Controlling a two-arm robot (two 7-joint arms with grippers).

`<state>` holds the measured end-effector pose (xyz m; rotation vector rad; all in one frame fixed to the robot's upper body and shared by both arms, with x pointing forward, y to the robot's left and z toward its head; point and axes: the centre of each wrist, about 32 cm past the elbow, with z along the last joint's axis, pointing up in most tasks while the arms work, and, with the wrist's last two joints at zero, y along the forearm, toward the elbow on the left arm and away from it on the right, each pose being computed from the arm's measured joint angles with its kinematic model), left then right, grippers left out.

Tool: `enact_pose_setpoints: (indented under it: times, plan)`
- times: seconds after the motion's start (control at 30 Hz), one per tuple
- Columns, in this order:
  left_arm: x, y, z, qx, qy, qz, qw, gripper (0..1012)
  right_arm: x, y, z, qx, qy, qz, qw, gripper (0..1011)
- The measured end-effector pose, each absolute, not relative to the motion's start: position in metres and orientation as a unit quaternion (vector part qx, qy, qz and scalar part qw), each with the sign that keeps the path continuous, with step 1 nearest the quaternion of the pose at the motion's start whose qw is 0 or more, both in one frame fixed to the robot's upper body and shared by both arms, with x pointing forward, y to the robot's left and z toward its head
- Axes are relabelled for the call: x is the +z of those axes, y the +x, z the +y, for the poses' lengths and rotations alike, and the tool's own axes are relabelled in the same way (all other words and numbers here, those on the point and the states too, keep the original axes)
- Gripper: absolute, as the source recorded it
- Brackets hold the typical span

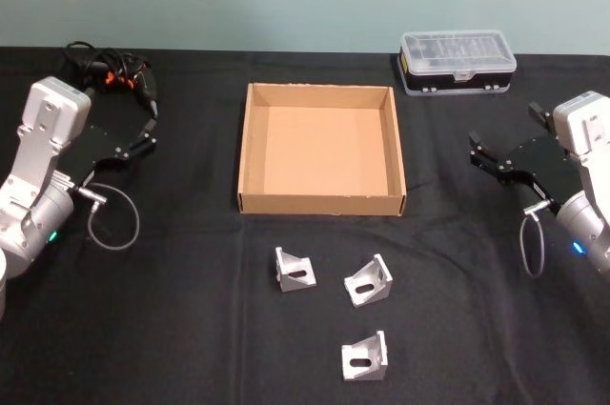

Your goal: Use one hand to pick up the angle iron from the table and place it into the box.

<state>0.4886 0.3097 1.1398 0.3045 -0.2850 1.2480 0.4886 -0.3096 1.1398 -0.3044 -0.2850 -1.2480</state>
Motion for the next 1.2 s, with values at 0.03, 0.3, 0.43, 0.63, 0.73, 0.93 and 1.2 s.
enact_pose_setpoints:
  times: [0.03,0.3,0.43,0.63,0.73,0.93,1.2]
  plan:
    - [1.1398,0.4886,0.3097,0.580,0.141,-0.132,0.791,1000,1.1398,0.4886,-0.3097,-0.580,-0.141,-0.132,0.791,1003]
    - [1.1398,0.4886,0.3097,0.580,0.141,-0.132,0.791,1000,1.1398,0.4886,-0.3096,-0.580,-0.141,-0.132,0.791,1003]
    - [1.1398,0.4886,0.3097,0.580,0.141,-0.132,0.791,1000,1.1398,0.4886,-0.3096,-0.580,-0.141,-0.132,0.791,1003]
    - [1.1398,0.4886,0.3097,0.580,0.141,-0.132,0.791,1000,1.1398,0.4886,-0.3097,-0.580,-0.141,-0.132,0.791,1002]
    - [1.1398,0.4886,0.3097,0.580,0.141,-0.132,0.791,1000,1.1398,0.4886,-0.3097,-0.580,-0.141,-0.132,0.791,1003]
    - [1.1398,0.4886,0.3097,0.580,0.141,-0.132,0.791,1000,1.1398,0.4886,-0.3097,-0.580,-0.141,-0.132,0.791,1003]
    - [1.1398,0.4886,0.3097,0.580,0.141,-0.132,0.791,1000,1.1398,0.4886,-0.3097,-0.580,-0.141,-0.132,0.791,1003]
